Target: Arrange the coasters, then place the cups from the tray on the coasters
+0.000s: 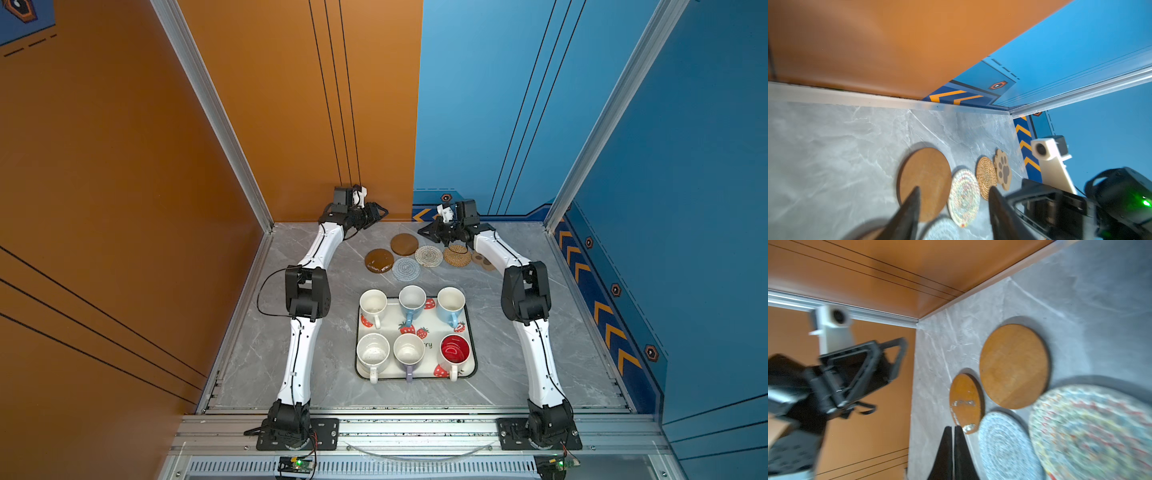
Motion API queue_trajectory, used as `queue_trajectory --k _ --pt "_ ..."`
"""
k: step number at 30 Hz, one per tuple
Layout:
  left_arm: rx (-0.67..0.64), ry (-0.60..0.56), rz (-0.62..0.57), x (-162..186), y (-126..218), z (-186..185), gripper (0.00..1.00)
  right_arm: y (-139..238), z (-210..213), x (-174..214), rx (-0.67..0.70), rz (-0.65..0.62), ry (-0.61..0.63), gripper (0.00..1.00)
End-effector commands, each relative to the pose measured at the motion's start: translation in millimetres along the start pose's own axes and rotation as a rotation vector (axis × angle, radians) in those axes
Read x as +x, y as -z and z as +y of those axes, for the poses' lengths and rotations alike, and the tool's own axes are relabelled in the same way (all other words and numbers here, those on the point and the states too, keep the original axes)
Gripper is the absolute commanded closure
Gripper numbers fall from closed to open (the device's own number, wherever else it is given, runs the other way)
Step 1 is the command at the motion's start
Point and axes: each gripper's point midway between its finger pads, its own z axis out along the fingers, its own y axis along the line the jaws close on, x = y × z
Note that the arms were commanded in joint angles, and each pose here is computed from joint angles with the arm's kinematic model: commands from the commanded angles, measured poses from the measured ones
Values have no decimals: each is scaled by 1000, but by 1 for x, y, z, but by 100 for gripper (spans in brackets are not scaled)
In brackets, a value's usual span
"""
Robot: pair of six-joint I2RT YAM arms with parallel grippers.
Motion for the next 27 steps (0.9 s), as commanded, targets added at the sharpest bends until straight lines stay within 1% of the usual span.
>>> queue_trajectory --k 1,3,5,7,9,10,12,18,21,27 --pt "-224 -81 206 72 -1 29 63 11 -29 24 177 77 41 100" --pt "-267 -102 264 93 -1 33 72 10 -40 30 218 101 38 100" --pt "-288 -112 314 111 -3 36 78 10 -48 34 253 121 43 100" --pt "-301 -116 355 126 -6 37 80 8 -52 37 270 134 48 100" --pt "-334 -147 390 137 -9 38 79 7 -54 39 281 138 51 100" --pt "-358 -169 400 141 -9 39 78 6 -55 39 287 139 55 100" --pt "-416 -226 416 146 -10 42 70 7 -57 39 307 135 66 100" --pt "-527 -323 412 146 -8 47 54 7 -63 39 336 138 88 100" --pt "-564 -368 416 148 -8 49 51 4 -68 41 352 150 97 100" --pt "-642 -434 428 156 -11 56 49 -9 -76 46 356 175 92 100"
